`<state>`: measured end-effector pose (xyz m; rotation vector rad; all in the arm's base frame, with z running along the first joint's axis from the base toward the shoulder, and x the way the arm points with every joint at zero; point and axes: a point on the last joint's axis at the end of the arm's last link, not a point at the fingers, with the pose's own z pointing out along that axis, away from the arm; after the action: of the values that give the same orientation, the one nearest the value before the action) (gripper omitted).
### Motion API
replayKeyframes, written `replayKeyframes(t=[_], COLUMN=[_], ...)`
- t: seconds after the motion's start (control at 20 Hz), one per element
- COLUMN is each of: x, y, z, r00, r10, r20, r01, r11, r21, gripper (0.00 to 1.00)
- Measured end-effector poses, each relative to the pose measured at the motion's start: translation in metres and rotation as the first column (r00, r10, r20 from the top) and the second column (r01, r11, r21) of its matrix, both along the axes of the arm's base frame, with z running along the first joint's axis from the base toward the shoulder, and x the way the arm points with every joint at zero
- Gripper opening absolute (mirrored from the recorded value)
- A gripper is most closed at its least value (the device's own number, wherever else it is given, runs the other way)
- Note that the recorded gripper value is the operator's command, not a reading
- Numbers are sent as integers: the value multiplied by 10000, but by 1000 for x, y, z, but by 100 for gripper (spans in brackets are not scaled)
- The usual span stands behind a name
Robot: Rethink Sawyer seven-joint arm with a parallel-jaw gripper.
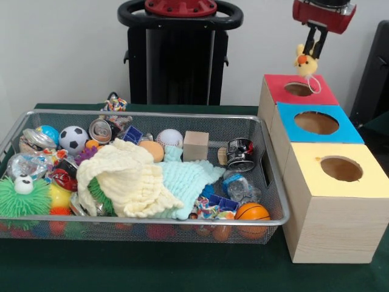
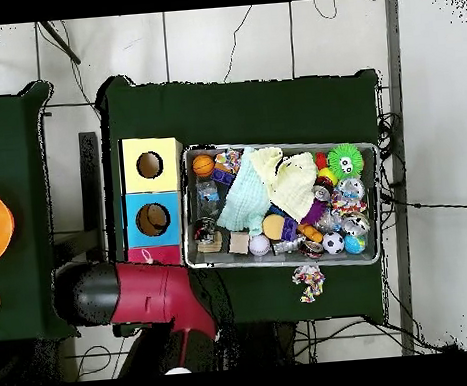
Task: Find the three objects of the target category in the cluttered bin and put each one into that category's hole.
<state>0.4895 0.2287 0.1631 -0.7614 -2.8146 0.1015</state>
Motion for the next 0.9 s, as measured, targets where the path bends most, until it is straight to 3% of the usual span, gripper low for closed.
replayKeyframes(t=[0.35,0.9], x=[-35,-59], y=[7,-7], z=[1,-14], r00=[9986,9935], r10=[-275,-549], r20=[-453,-997], r01=[279,542], r11=[9996,9985], r21=[83,-95], gripper=[0,0])
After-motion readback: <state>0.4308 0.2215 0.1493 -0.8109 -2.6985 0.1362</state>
